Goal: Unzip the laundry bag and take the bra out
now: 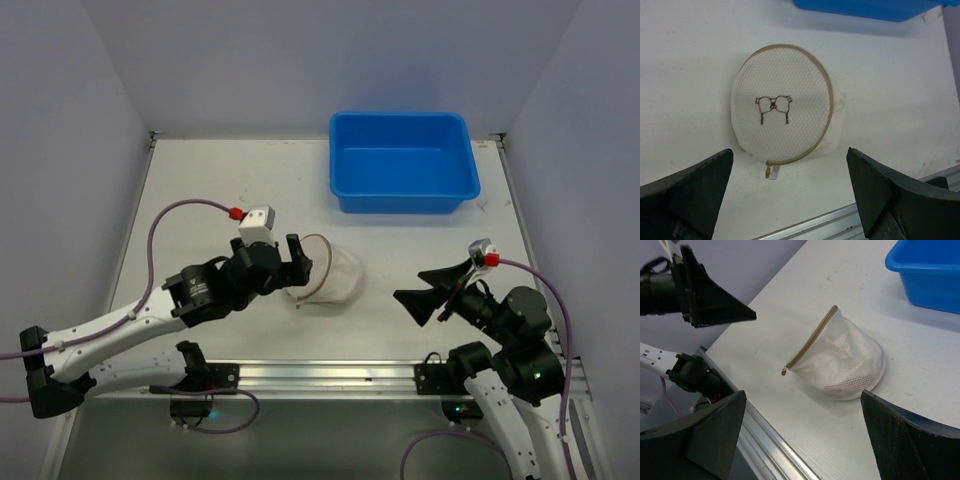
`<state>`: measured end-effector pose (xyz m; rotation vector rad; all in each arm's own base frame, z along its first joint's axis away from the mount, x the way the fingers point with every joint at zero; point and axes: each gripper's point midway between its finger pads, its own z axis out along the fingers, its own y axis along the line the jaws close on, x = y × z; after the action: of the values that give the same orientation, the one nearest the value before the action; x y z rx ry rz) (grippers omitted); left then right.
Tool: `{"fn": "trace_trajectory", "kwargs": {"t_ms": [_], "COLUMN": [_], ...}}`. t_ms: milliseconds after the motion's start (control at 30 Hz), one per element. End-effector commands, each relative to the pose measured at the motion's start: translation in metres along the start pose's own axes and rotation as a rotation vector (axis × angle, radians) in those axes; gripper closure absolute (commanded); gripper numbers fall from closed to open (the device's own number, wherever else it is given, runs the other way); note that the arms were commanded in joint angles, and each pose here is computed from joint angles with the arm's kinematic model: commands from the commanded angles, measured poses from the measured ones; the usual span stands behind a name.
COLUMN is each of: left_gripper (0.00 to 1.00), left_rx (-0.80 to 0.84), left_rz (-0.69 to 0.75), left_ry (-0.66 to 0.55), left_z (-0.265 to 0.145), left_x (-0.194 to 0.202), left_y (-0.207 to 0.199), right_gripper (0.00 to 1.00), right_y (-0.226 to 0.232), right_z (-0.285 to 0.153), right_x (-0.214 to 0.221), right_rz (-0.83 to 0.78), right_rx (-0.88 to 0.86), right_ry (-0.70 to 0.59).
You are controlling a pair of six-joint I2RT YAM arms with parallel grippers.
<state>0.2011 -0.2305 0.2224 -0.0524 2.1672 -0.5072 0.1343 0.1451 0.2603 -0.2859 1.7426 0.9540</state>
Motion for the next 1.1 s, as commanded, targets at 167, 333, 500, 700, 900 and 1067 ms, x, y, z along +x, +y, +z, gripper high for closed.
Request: {"fn": "trace_trajectory", "kwargs": {"t_ms": [167,333,500,700,900,1067], "left_gripper": [0.00,0.00,0.01,0.05,0.10,0.13], "left_rx": [0.011,-0.002,0.157,0.230,0.206,0.190], "left_rz": [-0.307,-0.434,-0.475,-0.488,-0.565,-0.608], "left_ry": [0.019,0.025,-0.055,0.004,0.064,0.103], "left_z": [0.029,0.053,0.065,0.080,0.091,0.096], "left_x": [0.068,0.085,0.062,0.070,0.096,0.116], "left_y": [0.051,0.092,0.072,0.056,0.065,0.072], "right_gripper": [0.01,0.01,0.01,0.01,0.01,0.01], "right_y": [0.004,0.002,0.001,0.002,0.000,0.000], "right_z": [0.006,0.005,0.006,0.008,0.009,0.009], "right_x": [0.004,0.007,0.010,0.009,0.013,0.013], "right_rz": [0.041,0.041,0.047,0.052,0.054,0.051], "right_rx": [-0.040,-0.033,-0.031,-0.039,-0.039,-0.044], "right_ry": [0.012,0.020,0.028,0.029,0.037,0.039]}}
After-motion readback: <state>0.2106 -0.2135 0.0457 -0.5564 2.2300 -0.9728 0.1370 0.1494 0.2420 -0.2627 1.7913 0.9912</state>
